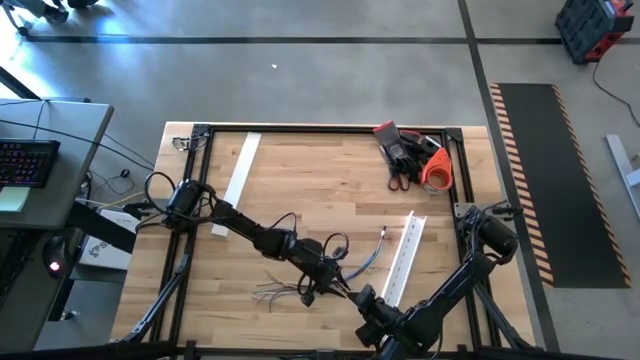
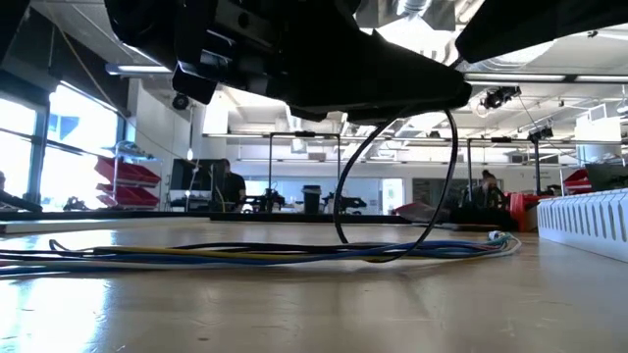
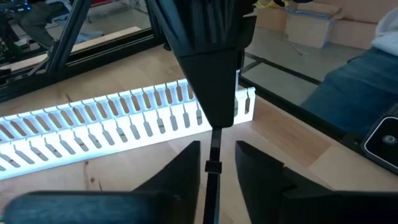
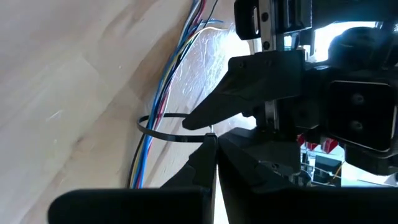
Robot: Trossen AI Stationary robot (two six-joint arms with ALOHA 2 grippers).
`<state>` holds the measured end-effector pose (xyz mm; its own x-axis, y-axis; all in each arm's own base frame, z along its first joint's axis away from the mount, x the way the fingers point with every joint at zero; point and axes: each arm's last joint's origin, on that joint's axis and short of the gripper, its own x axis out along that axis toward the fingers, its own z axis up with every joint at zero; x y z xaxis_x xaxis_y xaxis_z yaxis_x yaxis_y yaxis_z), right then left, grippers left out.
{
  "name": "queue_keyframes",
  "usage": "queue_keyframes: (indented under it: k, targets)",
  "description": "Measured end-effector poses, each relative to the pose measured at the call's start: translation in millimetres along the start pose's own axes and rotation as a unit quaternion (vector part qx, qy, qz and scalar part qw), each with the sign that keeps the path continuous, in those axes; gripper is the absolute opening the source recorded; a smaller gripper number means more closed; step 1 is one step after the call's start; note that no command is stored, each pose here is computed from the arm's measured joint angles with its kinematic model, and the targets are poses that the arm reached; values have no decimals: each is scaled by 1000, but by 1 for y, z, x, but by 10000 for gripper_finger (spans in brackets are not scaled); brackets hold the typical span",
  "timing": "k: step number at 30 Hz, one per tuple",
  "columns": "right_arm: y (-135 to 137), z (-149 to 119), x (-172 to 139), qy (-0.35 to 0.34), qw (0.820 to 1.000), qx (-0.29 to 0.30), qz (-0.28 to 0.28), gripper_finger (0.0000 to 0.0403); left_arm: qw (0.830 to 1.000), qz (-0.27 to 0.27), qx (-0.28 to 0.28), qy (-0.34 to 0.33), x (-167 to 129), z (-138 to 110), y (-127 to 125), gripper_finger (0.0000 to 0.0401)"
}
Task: Ziptie cables
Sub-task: Wrap the colored cables with the black zip tie
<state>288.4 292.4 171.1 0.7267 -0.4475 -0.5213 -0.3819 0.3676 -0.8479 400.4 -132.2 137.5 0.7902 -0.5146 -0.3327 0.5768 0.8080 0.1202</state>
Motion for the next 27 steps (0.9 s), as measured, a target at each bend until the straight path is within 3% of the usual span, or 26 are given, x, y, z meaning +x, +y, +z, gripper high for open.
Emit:
queue_keyframes:
  k: [9, 16, 22, 27]
  targets:
    - [1, 0, -2, -2, 1000, 21, 0, 0, 1000, 0, 2, 7, 0, -1, 0, 8]
    - [2, 0, -3, -1, 990, 140, 3, 4, 999, 27, 13, 14, 1, -1, -2, 5]
    - [1, -1, -4, 5, 949, 313, 33, 77, 997, 57, 34, 24, 3, 0, -9, 3]
    - [-2, -2, 1, 22, 903, 425, 56, 144, 997, 68, 37, 27, 3, 1, -11, 3]
